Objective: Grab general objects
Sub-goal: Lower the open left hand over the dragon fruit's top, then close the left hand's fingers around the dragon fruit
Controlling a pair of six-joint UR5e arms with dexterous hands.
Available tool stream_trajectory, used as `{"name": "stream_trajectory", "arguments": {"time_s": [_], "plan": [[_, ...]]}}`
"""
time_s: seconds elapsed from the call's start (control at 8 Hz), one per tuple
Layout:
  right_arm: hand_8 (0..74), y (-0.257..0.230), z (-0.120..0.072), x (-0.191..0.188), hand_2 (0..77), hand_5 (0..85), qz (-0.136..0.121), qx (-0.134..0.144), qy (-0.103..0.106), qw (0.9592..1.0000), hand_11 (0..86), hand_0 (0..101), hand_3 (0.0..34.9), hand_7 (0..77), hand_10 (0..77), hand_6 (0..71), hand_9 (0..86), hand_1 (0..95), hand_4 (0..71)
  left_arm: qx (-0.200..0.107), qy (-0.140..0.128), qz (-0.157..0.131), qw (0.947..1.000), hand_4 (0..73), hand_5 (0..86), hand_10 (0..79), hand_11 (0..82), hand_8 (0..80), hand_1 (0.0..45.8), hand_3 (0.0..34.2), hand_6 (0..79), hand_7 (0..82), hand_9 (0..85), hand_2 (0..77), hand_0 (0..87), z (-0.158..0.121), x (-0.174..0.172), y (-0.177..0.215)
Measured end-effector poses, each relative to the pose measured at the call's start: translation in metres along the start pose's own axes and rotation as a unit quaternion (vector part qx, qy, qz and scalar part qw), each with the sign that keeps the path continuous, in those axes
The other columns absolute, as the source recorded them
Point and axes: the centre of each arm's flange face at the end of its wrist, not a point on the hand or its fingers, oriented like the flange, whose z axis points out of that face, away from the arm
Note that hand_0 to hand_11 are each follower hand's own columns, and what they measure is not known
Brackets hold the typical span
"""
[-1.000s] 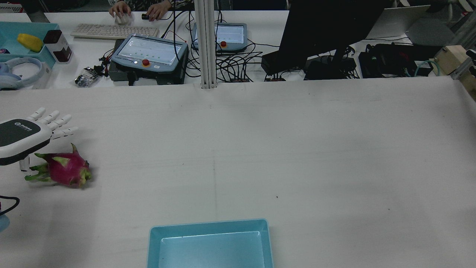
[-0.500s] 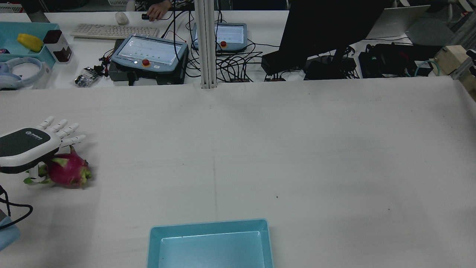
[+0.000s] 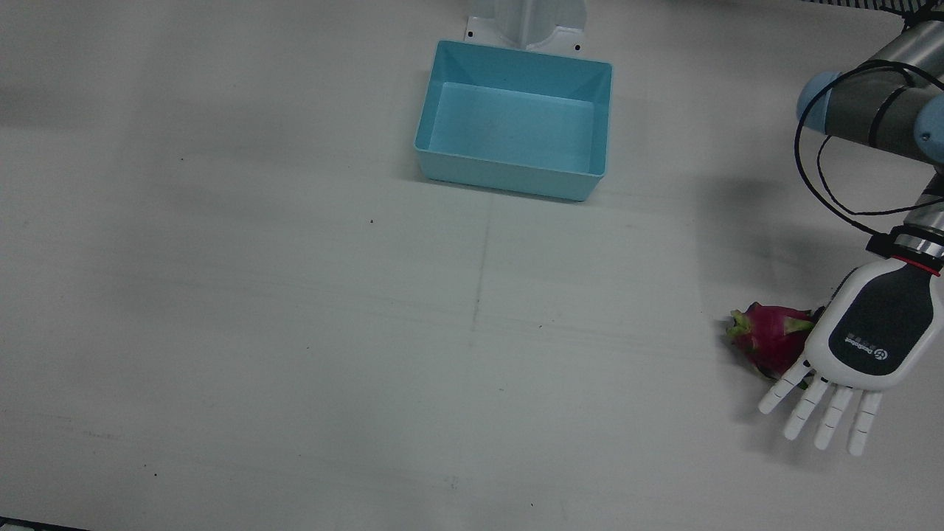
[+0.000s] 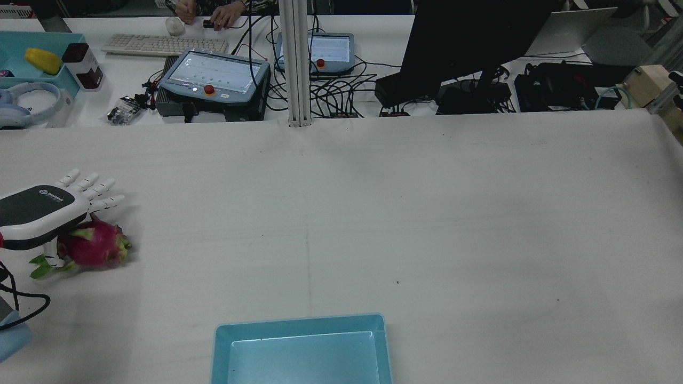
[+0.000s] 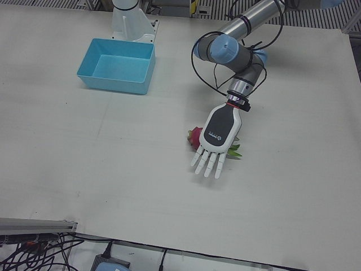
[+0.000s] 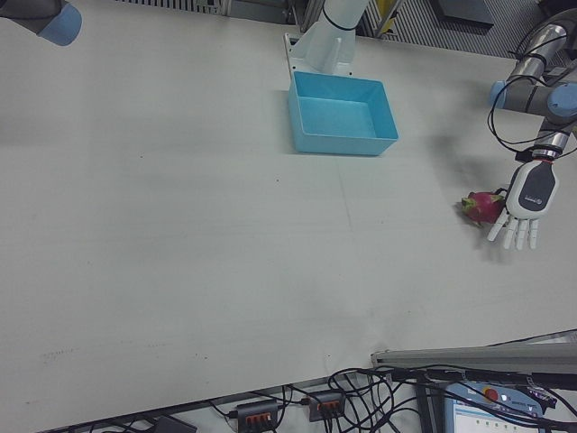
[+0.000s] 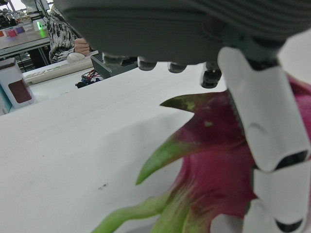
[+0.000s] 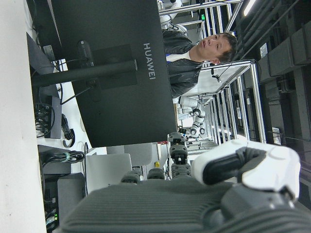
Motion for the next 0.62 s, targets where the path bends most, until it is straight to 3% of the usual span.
{"name": "stream_trajectory", "arguments": {"time_s": [0.12, 0.5, 0.62], "plan": [[0.0, 0.000, 0.000, 0.000, 77.4, 0.0, 0.000, 0.000, 0.000, 1.0000, 0.5, 0, 0.0, 0.0, 0.0, 0.0, 1.1, 39.8, 0.0, -0.001, 0.000, 0.000, 1.0000, 0.5, 2.2, 1.1, 1.1, 1.1, 0.0, 12.4, 0.0, 0.5, 0.5, 24.5, 47.2, 0.001, 0.001, 0.002], [0.0, 0.000, 0.000, 0.000, 77.4, 0.5, 0.000, 0.000, 0.000, 1.0000, 0.0, 0, 0.0, 0.0, 0.0, 0.0, 0.5, 39.8, 0.0, -0.017, 0.002, 0.003, 0.9999, 0.5, 2.2, 1.1, 1.1, 1.1, 0.0, 11.7, 0.0, 0.5, 1.1, 24.5, 47.2, 0.006, 0.007, 0.018], [0.0, 0.000, 0.000, 0.000, 77.4, 0.5, 0.000, 0.000, 0.000, 1.0000, 0.0, 0, 0.0, 0.0, 0.0, 0.0, 0.5, 39.8, 0.0, -0.018, 0.002, 0.003, 0.9998, 0.5, 2.2, 1.1, 1.1, 1.1, 0.0, 12.1, 0.0, 0.5, 1.1, 37.1, 47.2, 0.006, 0.009, 0.020]]}}
